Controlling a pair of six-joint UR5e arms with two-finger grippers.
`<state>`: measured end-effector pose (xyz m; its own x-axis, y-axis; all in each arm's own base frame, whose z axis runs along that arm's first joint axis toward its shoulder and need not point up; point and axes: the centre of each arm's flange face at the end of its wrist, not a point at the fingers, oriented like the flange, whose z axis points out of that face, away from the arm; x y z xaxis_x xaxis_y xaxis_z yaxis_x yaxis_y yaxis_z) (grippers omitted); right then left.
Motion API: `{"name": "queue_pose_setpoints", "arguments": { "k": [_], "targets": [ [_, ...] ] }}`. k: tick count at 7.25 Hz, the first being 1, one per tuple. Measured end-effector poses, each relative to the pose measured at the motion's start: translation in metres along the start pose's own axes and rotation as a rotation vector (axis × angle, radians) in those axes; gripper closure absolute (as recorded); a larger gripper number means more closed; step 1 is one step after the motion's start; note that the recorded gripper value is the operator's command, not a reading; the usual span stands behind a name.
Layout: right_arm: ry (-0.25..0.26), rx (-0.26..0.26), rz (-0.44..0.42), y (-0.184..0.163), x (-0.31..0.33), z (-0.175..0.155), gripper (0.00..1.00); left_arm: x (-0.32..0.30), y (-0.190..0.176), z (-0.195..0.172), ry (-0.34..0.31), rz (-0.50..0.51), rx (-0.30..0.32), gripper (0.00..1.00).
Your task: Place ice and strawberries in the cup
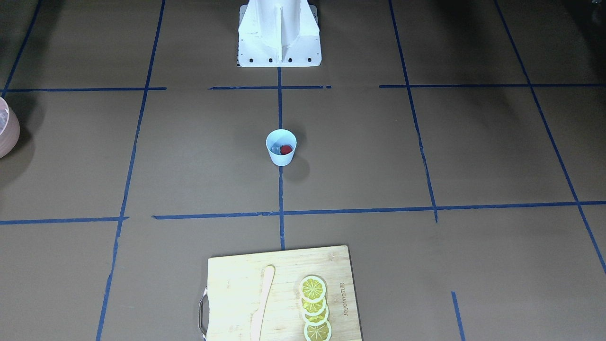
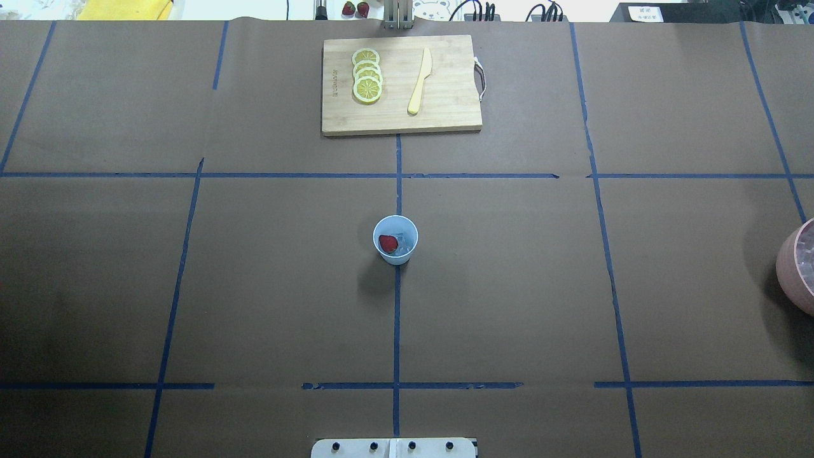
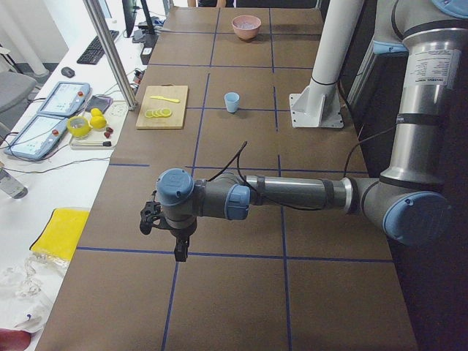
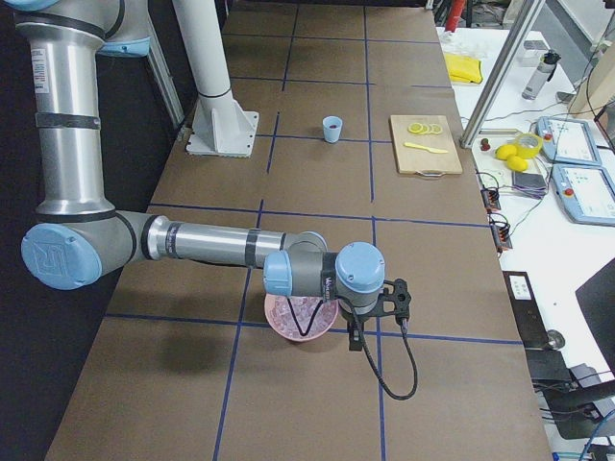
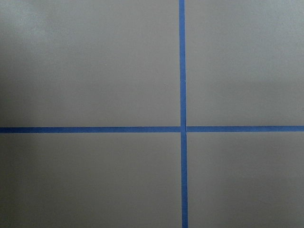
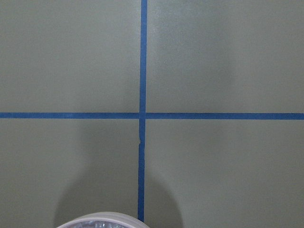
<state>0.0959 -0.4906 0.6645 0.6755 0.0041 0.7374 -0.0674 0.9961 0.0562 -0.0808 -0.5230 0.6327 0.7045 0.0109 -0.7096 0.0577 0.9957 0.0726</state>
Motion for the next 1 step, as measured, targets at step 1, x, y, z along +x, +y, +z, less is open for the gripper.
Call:
{"name": "queue_pose_setpoints", "arguments": {
  "k": [1],
  "targets": [
    [0.0,0.0,0.0,0.0001,0.0001,0.0001,0.01,0.0,0.0,0.0,0.0,0.0,0.0,0.0]
  ]
}}
